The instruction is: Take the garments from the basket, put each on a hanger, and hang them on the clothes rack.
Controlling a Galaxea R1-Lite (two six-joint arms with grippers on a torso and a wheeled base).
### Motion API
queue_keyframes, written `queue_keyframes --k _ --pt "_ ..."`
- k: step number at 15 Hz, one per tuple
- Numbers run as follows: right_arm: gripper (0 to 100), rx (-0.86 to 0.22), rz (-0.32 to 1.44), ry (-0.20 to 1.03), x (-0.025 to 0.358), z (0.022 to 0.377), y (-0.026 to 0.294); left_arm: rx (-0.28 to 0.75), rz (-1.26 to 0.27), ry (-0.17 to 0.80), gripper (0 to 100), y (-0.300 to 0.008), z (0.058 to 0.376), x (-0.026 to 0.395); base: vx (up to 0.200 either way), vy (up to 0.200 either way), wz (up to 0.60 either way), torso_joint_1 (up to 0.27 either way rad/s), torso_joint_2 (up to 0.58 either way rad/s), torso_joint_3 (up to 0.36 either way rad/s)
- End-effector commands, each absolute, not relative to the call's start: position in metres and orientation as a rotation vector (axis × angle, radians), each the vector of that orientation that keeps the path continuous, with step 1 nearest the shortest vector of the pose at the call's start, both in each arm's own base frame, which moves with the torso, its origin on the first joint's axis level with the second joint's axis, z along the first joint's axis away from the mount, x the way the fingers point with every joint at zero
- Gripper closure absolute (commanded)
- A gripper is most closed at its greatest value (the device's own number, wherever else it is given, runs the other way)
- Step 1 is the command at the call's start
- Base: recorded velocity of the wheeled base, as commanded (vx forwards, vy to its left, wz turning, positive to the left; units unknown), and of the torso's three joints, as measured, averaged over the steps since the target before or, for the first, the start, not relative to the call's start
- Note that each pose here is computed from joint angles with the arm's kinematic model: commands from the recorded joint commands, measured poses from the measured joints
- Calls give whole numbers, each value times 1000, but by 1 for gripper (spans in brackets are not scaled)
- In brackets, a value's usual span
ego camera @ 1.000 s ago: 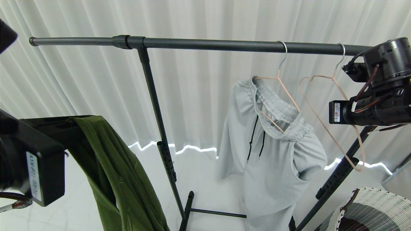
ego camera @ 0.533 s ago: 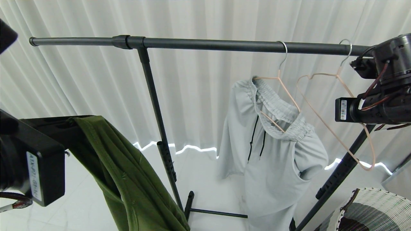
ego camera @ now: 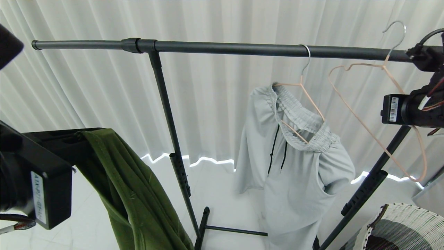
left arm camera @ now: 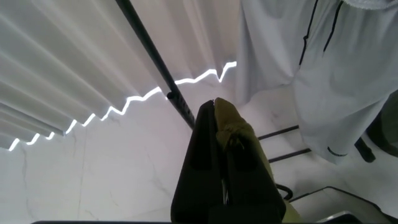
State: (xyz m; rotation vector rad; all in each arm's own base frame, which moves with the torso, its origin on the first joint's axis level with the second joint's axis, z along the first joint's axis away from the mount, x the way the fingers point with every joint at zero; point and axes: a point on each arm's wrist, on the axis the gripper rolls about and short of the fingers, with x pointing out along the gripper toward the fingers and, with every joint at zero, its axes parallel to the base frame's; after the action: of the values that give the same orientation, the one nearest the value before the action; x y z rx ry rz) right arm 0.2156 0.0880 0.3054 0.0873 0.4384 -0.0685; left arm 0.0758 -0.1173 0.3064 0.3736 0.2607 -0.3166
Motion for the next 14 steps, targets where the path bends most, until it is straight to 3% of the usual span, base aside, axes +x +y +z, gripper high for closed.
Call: queue_keyframes --k 1,13,14 --pt "100 88 -57 397 194 314 79 378 -316 263 100 -118 306 76 0 0 0 0 0 0" --pt "100 47 -5 327 119 308 47 401 -319 262 100 -118 304 76 -200 0 0 2 2 3" --pt "100 47 3 325 117 308 47 406 -320 262 100 -118 304 76 0 0 0 0 0 0"
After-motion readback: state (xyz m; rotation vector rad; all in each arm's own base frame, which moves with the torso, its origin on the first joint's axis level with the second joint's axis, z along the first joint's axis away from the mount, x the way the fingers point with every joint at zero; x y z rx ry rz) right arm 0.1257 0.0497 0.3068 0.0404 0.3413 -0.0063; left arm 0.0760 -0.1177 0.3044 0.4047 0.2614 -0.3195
